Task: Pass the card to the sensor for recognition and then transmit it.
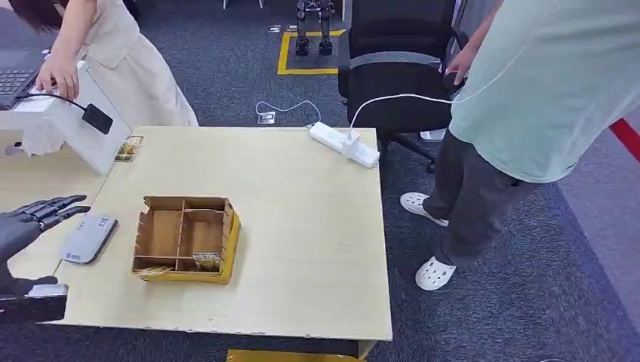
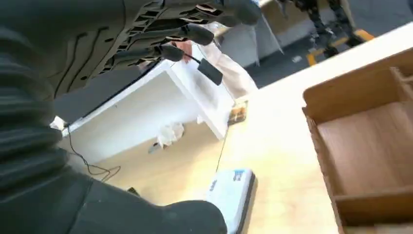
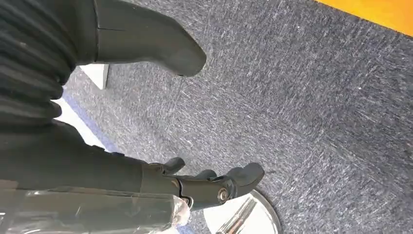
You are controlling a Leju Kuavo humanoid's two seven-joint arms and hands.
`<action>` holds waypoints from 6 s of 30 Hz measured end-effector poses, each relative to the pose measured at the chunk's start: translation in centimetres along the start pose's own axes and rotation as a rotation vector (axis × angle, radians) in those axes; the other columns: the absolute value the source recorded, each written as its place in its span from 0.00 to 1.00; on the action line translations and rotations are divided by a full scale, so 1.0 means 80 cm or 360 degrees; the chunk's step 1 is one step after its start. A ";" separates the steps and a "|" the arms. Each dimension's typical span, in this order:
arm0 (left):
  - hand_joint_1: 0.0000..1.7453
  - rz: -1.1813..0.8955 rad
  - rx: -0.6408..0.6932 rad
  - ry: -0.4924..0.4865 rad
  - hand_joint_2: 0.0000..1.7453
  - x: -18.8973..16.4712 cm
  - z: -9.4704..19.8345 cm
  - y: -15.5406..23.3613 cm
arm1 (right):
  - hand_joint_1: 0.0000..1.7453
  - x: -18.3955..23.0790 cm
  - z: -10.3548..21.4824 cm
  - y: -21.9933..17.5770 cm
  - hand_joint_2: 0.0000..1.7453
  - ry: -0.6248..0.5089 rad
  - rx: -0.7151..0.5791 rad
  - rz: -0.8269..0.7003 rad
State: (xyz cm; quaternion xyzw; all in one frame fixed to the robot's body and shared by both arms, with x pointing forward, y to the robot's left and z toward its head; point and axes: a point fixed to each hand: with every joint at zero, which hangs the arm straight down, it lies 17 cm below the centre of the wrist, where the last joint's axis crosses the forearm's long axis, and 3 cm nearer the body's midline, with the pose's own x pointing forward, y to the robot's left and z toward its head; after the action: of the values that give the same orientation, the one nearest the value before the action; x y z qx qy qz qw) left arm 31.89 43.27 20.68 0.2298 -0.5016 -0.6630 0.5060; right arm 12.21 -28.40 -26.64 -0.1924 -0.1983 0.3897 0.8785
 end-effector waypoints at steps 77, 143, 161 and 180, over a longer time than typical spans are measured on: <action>0.00 -0.0060 0.0540 0.0295 1.00 0.073 -0.148 -0.136 | 0.00 -0.002 -0.001 -0.003 1.00 0.0043 -0.0020 -0.0031; 0.00 -0.0024 0.0621 0.0533 1.00 -0.007 -0.158 -0.121 | 0.00 -0.003 0.002 0.000 1.00 0.0032 -0.0034 -0.0034; 0.00 -0.0025 0.0581 0.0484 1.00 -0.001 -0.145 -0.121 | 0.00 -0.005 0.002 0.001 1.00 0.0037 -0.0033 -0.0035; 0.00 0.0002 0.0475 0.0447 1.00 0.000 -0.132 -0.142 | 0.00 -0.003 0.002 0.000 1.00 0.0028 -0.0029 -0.0015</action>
State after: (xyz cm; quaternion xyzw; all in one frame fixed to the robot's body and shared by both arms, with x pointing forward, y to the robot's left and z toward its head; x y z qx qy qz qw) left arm 35.48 38.49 6.36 0.3921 -0.5190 -0.5423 0.5318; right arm 11.95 -28.56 -26.59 -0.2029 -0.1950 0.3820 0.8803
